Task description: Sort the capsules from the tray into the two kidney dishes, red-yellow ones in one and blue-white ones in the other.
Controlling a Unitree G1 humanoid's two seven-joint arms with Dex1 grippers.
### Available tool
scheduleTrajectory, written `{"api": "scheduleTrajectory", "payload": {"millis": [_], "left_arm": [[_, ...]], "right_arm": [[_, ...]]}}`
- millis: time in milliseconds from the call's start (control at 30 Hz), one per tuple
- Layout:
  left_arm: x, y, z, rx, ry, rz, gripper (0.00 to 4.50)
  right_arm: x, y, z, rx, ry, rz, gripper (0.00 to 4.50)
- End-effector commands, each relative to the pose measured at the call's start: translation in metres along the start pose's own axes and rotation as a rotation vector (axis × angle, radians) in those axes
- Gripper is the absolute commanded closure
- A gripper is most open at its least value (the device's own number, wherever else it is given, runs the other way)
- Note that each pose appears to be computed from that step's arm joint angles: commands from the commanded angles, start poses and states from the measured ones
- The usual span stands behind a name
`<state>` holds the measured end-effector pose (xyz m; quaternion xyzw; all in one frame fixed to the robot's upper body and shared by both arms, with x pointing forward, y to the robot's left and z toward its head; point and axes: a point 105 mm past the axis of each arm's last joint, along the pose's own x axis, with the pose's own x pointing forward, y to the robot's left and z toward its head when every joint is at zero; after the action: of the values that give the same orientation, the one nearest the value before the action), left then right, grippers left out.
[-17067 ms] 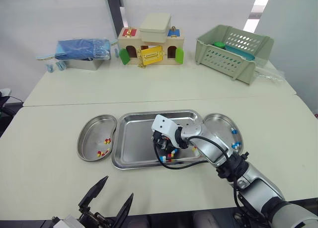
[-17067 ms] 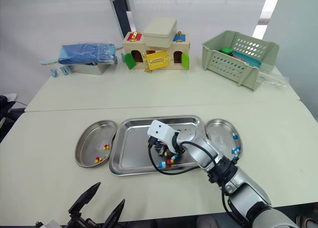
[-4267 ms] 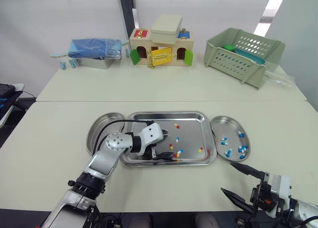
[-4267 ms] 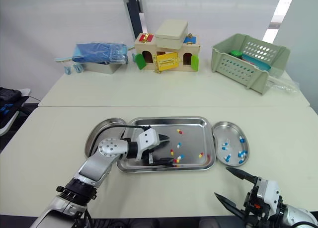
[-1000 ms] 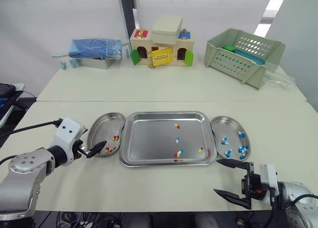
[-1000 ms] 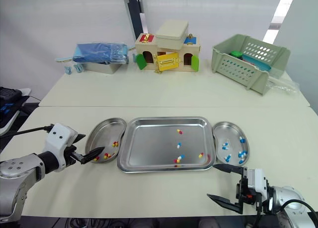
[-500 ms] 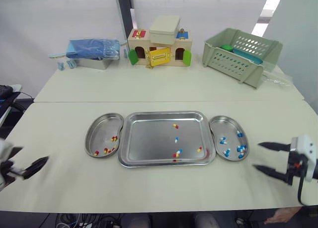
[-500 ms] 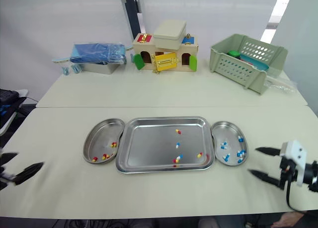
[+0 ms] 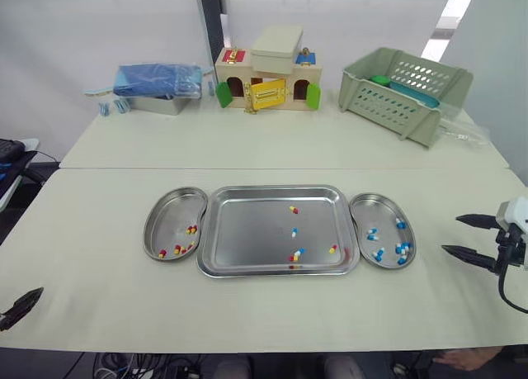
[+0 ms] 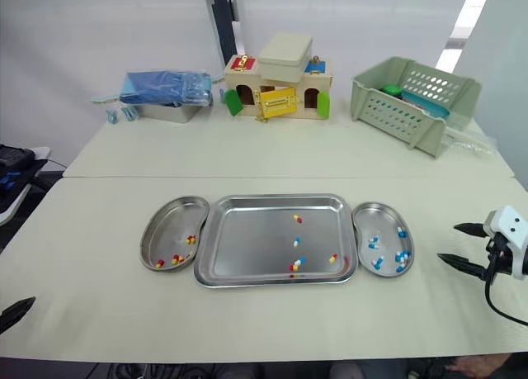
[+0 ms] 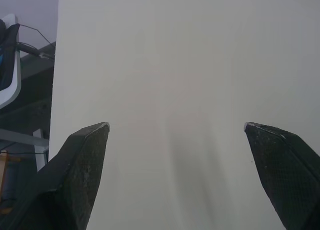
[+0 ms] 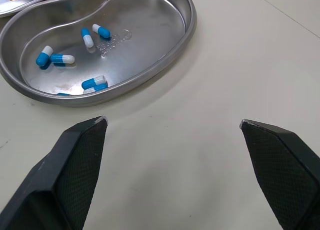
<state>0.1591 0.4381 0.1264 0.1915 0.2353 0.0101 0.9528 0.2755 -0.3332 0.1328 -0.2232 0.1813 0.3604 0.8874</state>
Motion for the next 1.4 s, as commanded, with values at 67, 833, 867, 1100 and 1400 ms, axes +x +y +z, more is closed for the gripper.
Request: {"api": "scheduleTrajectory", "payload": {"millis": [67,833,867,1100,1400], "left_arm": [[-0.008,0.007,0.004,0.006,-0.036,0.050,0.03],[0.016,-0.034,0.061,0.091,-0.166,-0.161,0.03],[0.019,-0.043,0.069,0.097,-0.186,-0.196,0.03],[0.035,-0.099,0.108,0.149,-0.293,-0.410,0.03],[0.044,-0.192,0.159,0.235,-0.457,-0.766,0.03]], "right_arm": [[-0.003,-0.006,0.006,-0.034,-0.022,-0.017,0.00],[-0.007,0.072,0.003,0.005,-0.200,0.149,0.00],[-0.005,0.082,0.005,0.007,-0.213,0.180,0.00],[0.011,0.134,0.027,0.001,-0.323,0.322,0.00],[0.029,0.177,0.038,0.018,-0.458,0.350,0.00]]}}
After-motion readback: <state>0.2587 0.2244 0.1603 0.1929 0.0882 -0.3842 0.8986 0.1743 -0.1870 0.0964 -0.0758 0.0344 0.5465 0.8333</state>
